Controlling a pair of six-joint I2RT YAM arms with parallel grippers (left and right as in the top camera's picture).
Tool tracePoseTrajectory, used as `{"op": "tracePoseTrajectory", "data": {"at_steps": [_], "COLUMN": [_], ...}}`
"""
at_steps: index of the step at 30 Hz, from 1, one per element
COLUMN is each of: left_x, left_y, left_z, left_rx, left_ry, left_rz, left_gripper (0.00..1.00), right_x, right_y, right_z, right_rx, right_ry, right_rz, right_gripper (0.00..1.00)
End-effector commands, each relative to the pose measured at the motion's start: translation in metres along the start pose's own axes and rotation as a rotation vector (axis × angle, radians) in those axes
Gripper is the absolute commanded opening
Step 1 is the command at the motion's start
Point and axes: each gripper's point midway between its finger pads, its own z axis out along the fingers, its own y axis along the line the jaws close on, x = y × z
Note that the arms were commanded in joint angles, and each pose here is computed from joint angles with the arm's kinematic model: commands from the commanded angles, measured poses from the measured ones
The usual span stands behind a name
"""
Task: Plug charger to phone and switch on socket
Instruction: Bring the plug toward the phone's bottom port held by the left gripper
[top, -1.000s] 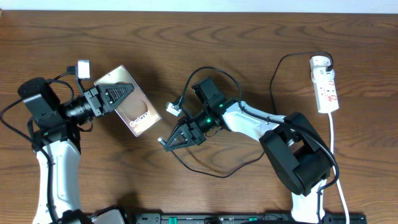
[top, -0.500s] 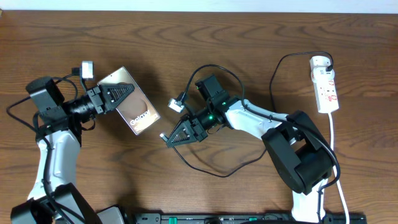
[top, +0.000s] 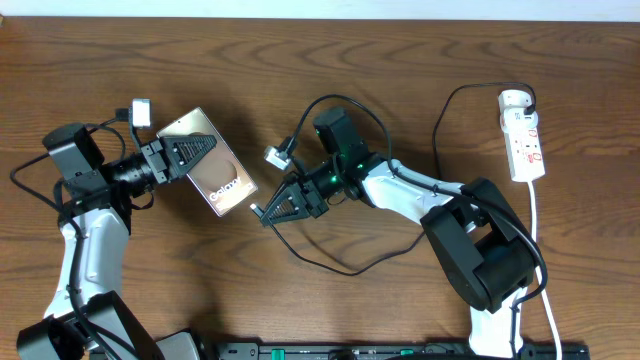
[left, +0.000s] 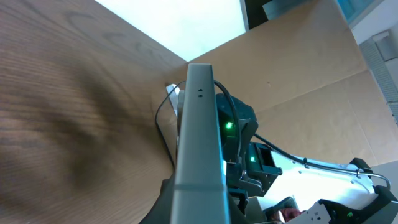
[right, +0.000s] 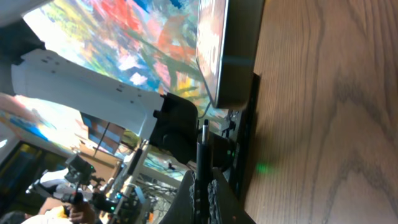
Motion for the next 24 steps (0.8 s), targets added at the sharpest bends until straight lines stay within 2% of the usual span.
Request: {"op": "tracePoseTrajectory", "data": {"at_steps": [1, 24], "left_x": [0.003, 0.009], "left_y": [-0.005, -0.007], "left_z": [-0.001, 0.011], "left_rx": [0.027, 0.03], "left_ry": [0.012, 0.042], "left_rz": [0.022, 0.021], "left_gripper": [0.08, 0.08], "right_x": [-0.002, -0.009], "right_y": [0.005, 0.007], "right_z": [0.0, 0.0], "right_rx": [-0.023, -0.023], "right_ry": [0.008, 0.005], "right_rz": [0.05, 0.031], "right_gripper": [0.01, 0.01]}}
